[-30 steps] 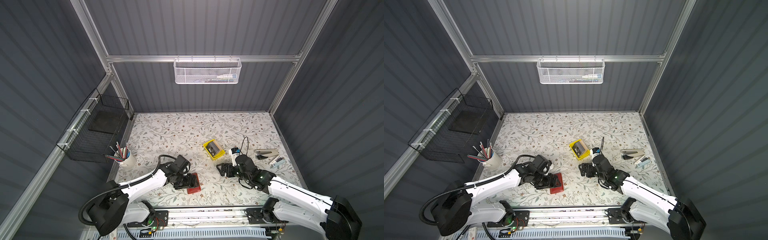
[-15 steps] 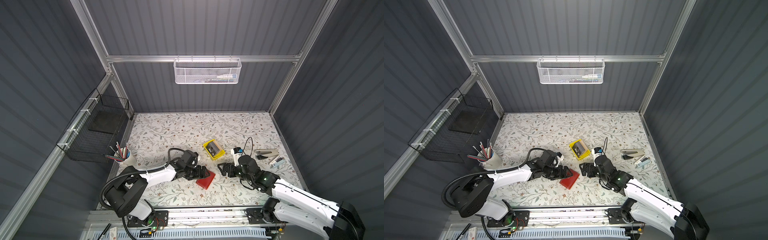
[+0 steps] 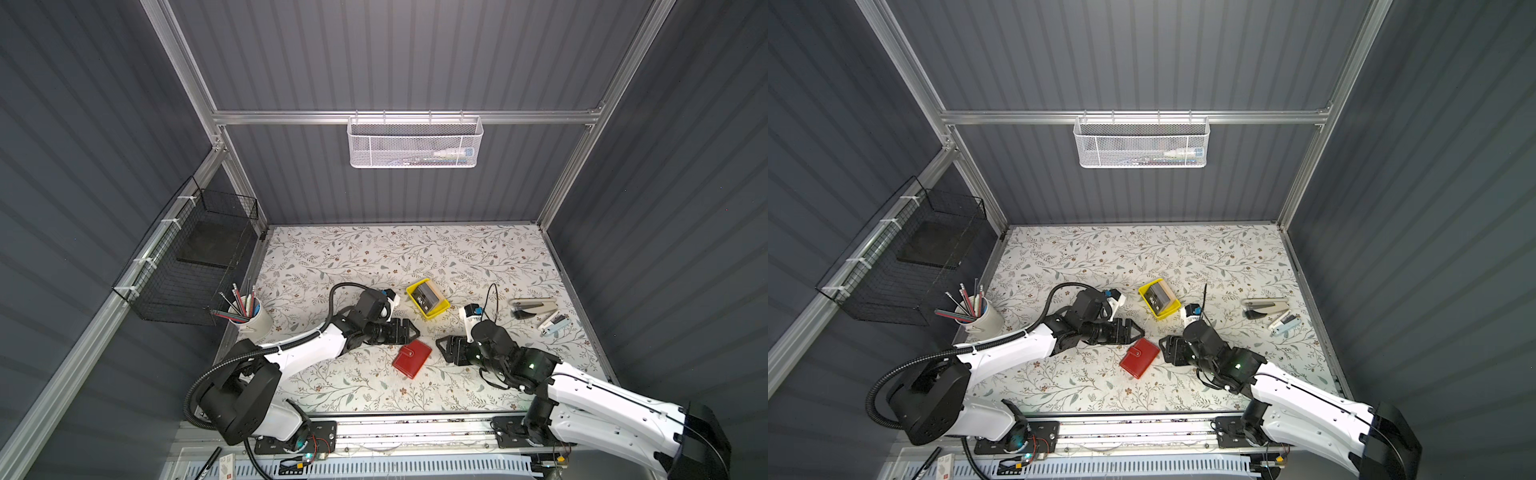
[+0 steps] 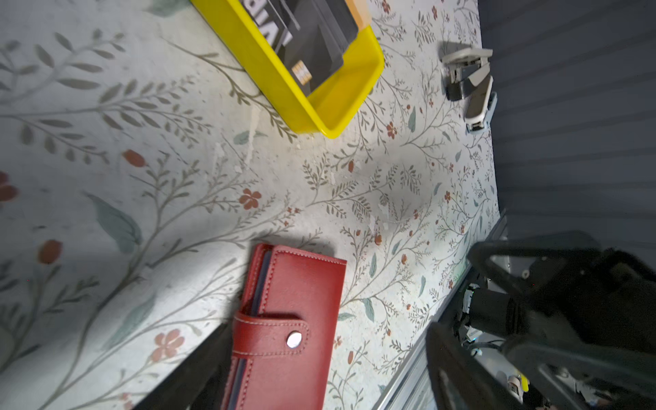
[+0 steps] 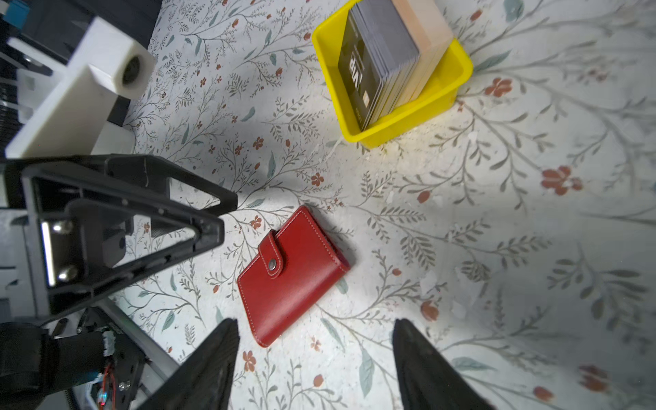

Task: Insert credit cards into a card holder
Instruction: Rotate the card holder at the center of the table.

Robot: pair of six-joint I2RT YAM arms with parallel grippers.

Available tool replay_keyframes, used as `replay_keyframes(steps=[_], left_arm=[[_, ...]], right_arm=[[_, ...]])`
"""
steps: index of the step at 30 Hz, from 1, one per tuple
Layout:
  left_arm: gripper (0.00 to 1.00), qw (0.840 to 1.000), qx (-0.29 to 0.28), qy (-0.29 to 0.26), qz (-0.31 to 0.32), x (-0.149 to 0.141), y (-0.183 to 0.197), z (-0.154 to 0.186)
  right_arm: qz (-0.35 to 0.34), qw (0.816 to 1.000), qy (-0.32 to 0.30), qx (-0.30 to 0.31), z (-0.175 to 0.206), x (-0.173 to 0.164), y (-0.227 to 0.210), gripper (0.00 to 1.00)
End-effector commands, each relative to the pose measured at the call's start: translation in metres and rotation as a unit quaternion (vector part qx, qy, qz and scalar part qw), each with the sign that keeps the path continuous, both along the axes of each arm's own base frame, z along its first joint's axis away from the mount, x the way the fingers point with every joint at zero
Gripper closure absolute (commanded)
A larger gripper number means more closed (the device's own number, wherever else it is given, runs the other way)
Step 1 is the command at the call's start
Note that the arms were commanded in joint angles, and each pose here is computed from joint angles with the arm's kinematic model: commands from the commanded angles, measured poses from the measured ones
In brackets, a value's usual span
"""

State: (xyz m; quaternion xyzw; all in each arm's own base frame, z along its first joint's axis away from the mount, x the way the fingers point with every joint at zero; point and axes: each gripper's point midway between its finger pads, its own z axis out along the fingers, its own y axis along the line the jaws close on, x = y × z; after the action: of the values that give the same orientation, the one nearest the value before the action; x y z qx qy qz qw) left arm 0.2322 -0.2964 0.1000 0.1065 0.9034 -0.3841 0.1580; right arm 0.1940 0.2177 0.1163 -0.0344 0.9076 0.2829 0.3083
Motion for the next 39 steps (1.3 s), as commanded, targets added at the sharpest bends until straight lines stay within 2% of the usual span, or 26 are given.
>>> replay_keyframes(steps=[1,6,13,20,29,39], left_arm=[[0.14,1.0,-0.012,-0.011,0.007,0.0,0.013,0.005],[0.14,0.998,-0.024,-0.044,0.032,0.001,0.03,0.018],[0.15,0.996,-0.035,-0.067,0.049,0.001,0.039,0.032],[0.16,0.994,-0.022,-0.087,0.069,0.003,0.052,0.034],[0.16,0.992,-0.009,-0.099,0.076,0.0,0.061,0.035],[0.16,0.994,-0.01,-0.084,0.065,-0.005,0.059,0.027]], right_arm=[[0.0,0.999,0.036,0.009,-0.008,-0.007,0.011,0.37],[0.011,0.996,0.082,0.023,-0.024,-0.01,0.036,0.47],[-0.029,0.991,0.129,-0.015,-0.048,0.001,0.043,0.58],[-0.034,0.987,0.153,-0.016,-0.06,0.005,0.052,0.6],[-0.071,0.98,0.179,-0.041,-0.073,0.006,0.042,0.61],[-0.059,0.984,0.169,-0.023,-0.067,0.033,0.06,0.62]])
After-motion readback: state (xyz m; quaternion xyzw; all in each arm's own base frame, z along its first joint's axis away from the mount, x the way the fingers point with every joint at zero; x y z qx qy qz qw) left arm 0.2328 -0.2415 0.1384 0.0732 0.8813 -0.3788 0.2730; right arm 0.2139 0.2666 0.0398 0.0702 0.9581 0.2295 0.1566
